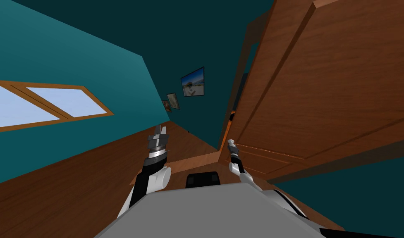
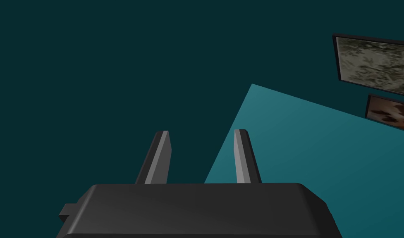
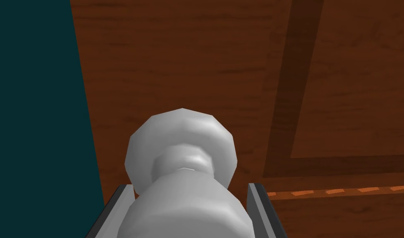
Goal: Pull the door open
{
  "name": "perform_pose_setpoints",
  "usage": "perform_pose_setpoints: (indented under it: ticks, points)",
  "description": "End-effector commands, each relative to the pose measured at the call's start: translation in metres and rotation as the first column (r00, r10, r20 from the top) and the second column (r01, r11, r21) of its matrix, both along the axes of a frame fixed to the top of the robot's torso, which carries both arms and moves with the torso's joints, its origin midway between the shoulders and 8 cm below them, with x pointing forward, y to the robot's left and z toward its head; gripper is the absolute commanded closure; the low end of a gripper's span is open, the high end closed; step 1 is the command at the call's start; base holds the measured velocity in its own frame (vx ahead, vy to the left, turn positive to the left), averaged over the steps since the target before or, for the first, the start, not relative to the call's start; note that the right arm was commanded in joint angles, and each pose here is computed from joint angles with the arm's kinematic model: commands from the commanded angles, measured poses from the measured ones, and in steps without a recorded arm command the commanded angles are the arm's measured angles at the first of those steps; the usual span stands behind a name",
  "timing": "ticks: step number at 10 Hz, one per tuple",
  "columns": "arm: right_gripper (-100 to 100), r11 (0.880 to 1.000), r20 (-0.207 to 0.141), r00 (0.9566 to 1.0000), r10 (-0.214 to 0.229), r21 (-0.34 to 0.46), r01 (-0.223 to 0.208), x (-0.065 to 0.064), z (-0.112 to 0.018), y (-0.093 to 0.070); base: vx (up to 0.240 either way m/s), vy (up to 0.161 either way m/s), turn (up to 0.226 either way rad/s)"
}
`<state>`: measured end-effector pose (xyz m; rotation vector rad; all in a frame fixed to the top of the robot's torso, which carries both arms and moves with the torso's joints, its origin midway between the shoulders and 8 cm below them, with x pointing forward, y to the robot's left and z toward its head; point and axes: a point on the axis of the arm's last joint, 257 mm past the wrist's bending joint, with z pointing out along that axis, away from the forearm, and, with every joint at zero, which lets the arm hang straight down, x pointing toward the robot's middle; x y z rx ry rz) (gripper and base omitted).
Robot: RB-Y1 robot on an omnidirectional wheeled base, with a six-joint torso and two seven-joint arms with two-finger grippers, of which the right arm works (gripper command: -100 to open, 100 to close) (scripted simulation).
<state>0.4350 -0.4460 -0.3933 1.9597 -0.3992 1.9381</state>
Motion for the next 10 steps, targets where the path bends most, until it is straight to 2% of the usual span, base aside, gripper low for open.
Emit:
perform_pose_setpoints:
  ticks: [1,5,10]
  points:
    - [100,1.0,0.004,1.0,0.002,0.002,-0.002,0.0011,0.0006,0.0024,0.0,0.0,0.0]
    - [100,0.998,0.012,0.9981,0.061,0.014,-0.061,0.0002,0.0018,0.0036,-0.2,-0.032,0.141]
    - [100,0.99,0.021,0.9907,0.135,0.034,-0.135,-0.0011,0.0022,0.0092,-0.201,-0.028,0.135]
